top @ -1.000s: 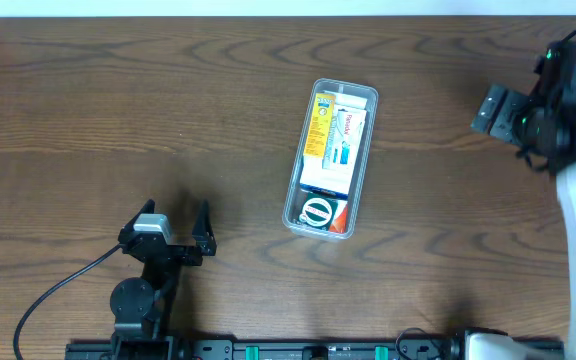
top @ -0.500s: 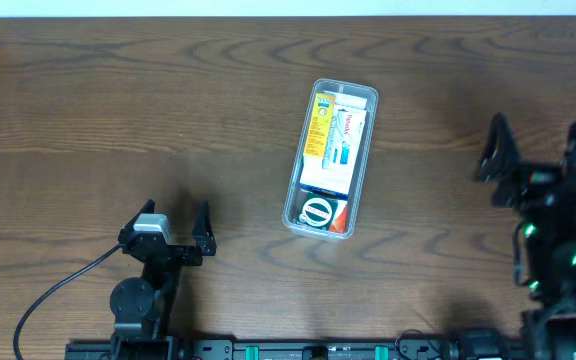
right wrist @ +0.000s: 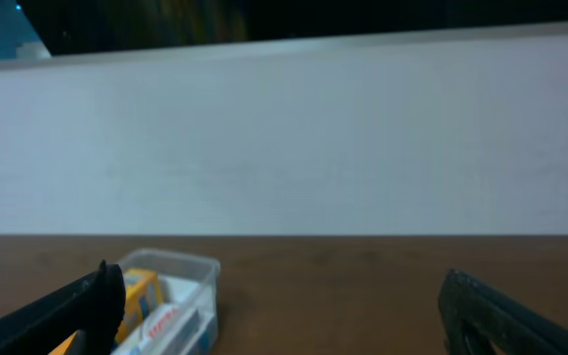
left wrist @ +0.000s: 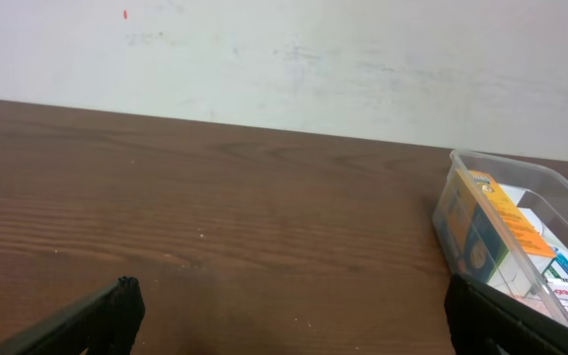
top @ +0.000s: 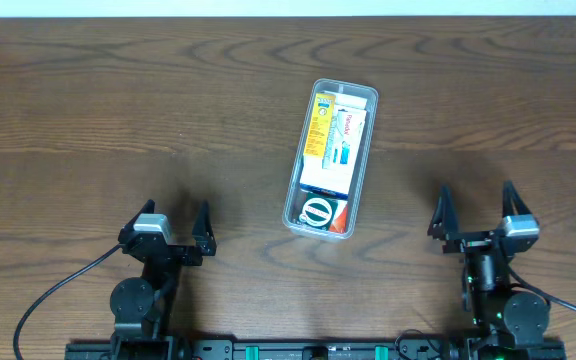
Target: Pack container
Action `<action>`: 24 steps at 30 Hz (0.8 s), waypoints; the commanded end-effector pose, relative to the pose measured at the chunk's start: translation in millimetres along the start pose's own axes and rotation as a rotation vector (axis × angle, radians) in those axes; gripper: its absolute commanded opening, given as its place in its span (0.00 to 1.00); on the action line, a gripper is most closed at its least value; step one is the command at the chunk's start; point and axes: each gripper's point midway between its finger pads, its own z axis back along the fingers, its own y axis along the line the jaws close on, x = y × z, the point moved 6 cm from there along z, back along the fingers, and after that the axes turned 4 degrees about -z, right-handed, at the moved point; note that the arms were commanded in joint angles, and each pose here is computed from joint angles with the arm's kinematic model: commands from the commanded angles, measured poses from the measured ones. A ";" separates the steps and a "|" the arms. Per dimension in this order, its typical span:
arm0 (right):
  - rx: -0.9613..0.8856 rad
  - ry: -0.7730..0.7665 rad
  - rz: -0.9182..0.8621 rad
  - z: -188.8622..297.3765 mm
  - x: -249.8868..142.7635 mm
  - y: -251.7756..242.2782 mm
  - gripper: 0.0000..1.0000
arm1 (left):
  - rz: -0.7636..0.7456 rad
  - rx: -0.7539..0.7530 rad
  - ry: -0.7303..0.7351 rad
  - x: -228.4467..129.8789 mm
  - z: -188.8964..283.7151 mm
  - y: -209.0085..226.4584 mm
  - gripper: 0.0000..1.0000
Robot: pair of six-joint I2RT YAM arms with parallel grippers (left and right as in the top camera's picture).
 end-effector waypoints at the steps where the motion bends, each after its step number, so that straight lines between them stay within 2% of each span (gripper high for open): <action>1: 0.029 -0.003 0.015 3.2 -11.7 1.7 0.99 | -0.005 -0.003 0.045 -12.0 -0.7 0.8 0.98; 14: -0.009 0.249 0.028 10.5 -59.6 -6.4 0.99 | -0.005 -0.003 0.045 -12.0 -0.7 0.8 0.98; 24: -0.006 0.247 0.077 10.4 -59.0 -6.8 0.99 | -0.005 -0.003 0.045 -12.0 -0.7 0.8 0.98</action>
